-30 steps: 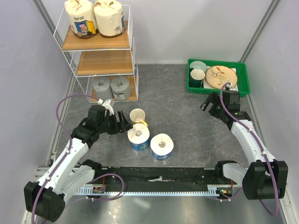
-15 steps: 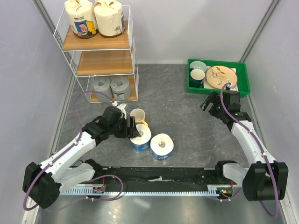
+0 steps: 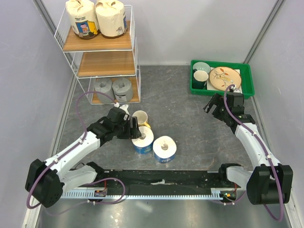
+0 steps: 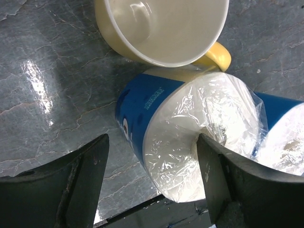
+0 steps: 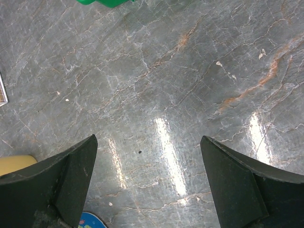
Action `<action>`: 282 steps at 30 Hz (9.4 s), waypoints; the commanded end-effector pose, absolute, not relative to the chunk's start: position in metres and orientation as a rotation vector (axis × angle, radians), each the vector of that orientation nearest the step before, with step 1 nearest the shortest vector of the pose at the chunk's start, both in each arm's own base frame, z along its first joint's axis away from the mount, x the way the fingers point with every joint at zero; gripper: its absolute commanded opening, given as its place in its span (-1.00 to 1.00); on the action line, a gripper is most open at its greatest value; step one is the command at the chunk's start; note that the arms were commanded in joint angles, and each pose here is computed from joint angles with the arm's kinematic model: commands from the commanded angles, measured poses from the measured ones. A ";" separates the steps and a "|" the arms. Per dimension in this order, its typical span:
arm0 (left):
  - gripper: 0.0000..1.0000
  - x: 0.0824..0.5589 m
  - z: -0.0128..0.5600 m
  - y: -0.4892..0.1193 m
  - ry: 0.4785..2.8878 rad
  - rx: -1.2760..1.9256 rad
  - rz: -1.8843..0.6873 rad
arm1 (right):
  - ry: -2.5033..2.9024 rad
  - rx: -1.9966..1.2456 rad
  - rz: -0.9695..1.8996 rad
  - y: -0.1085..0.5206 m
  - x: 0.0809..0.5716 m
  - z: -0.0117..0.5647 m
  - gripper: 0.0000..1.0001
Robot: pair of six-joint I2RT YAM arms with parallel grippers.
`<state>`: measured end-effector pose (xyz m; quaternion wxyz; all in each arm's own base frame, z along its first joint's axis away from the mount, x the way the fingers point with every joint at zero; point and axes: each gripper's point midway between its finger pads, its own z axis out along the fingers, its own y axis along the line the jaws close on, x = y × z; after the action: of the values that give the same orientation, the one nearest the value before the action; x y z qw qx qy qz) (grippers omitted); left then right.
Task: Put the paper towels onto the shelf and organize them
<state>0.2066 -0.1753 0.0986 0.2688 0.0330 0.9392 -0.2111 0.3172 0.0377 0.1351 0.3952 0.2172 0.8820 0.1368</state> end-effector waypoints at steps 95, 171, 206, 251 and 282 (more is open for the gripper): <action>-0.38 0.436 0.426 0.002 1.647 -0.384 -0.324 | 2.180 0.528 0.306 0.027 0.317 0.156 0.96; 0.36 0.451 0.358 0.033 1.730 -0.503 -0.215 | 2.205 0.518 0.322 0.030 0.314 0.149 0.96; -0.28 0.444 0.389 0.013 1.724 -0.432 -0.426 | 2.206 0.513 0.326 0.031 0.311 0.150 0.96; -0.07 0.439 0.387 0.028 1.740 -0.453 -0.317 | 2.216 0.515 0.330 0.031 0.311 0.145 0.96; 0.36 0.445 0.407 0.027 1.670 -0.469 -0.359 | 2.235 0.514 0.328 0.032 0.314 0.139 0.96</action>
<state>0.4516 0.0272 0.3634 0.5902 -0.2087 0.7668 -0.1419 0.3082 0.0319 0.1330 0.3889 0.2116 0.8877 0.1265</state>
